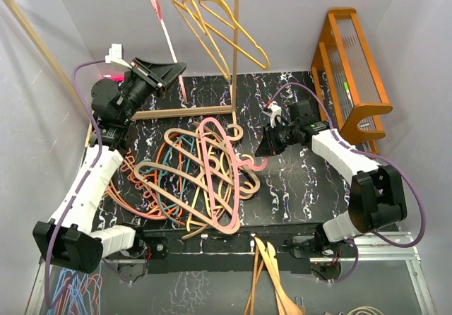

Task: Organize the hangers
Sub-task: Place the hanger at the clothesline.

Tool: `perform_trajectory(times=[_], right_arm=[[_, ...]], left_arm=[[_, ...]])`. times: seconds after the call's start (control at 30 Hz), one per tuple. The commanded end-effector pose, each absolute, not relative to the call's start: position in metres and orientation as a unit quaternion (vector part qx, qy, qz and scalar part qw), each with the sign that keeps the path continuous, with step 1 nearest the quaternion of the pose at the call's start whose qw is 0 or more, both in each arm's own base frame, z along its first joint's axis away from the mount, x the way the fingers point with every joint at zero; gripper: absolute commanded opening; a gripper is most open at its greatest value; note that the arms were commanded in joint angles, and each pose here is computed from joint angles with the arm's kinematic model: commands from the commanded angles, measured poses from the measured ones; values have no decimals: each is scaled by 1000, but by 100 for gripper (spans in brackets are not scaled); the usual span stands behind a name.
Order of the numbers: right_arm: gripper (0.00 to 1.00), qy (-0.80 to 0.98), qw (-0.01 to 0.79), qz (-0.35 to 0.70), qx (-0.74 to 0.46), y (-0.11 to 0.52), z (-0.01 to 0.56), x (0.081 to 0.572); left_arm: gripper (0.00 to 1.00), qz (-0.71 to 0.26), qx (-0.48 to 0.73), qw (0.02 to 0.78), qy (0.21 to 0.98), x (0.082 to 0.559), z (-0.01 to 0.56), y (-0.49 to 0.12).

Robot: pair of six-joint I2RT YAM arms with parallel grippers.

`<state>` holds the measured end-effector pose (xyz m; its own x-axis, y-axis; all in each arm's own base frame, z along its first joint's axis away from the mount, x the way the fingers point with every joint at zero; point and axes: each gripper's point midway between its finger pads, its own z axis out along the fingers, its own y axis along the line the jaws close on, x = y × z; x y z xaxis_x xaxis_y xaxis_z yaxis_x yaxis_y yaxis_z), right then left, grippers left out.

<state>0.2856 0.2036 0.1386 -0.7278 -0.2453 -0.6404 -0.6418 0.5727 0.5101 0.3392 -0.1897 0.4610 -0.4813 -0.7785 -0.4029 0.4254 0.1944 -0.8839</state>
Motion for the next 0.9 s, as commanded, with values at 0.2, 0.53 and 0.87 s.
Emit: perform_trajectory(times=[0.2, 0.53, 0.87], right_arm=[[8, 835, 280, 378, -284, 207, 139, 297], [8, 836, 273, 382, -284, 208, 137, 298], [8, 833, 269, 388, -288, 209, 139, 294]], left_arm=[[0, -613, -118, 529, 576, 351, 506, -178], [0, -624, -144, 521, 564, 386, 512, -156], [0, -618, -172, 495, 586, 417, 491, -153]])
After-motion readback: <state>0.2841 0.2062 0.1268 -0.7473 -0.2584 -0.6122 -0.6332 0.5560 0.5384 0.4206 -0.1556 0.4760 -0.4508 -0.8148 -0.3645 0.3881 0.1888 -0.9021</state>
